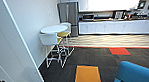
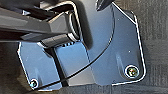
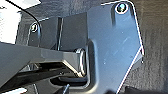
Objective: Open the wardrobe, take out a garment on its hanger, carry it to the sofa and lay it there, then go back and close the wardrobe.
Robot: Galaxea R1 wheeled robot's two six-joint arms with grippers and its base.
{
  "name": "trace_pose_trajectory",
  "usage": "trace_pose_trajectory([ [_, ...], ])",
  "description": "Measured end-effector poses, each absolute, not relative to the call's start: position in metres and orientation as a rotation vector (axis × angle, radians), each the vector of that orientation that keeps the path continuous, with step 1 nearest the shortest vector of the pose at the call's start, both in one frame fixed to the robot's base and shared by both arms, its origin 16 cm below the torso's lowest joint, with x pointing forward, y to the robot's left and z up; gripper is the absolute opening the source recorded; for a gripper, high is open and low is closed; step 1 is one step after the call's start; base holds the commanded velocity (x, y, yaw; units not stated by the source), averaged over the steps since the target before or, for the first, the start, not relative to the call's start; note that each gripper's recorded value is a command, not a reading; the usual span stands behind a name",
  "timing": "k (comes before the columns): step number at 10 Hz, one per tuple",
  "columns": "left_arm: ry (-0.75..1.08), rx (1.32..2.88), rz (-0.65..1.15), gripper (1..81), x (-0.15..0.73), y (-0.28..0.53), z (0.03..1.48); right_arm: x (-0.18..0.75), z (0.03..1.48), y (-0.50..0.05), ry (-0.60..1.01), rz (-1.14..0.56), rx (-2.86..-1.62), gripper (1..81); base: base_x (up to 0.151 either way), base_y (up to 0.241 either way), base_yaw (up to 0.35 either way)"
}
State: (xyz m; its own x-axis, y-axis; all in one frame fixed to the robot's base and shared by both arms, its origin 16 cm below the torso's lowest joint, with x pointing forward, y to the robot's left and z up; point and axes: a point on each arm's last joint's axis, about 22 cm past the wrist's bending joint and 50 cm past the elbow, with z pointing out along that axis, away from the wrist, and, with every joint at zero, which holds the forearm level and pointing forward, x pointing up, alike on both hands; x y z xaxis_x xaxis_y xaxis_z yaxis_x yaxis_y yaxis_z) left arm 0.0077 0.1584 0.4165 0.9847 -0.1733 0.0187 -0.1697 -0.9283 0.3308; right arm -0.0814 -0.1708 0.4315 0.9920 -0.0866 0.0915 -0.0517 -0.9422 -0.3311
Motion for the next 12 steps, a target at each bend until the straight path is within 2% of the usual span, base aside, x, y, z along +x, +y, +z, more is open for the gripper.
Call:
trace_pose_trajectory([
  [10, -0.251, 2.792, -0.017, 81.1, 0.007, 0.157, 0.417, -0.083, 0.43, -0.172, 0.087, -0.104, -2.806, 81.1, 0.0, 0.0, 0.282],
  [12, -0.255, 2.811, -0.04, 81.1, 0.003, 0.171, 0.415, -0.084, 0.427, -0.187, 0.077, -0.098, -2.838, 81.1, 0.0, 0.0, 0.273],
])
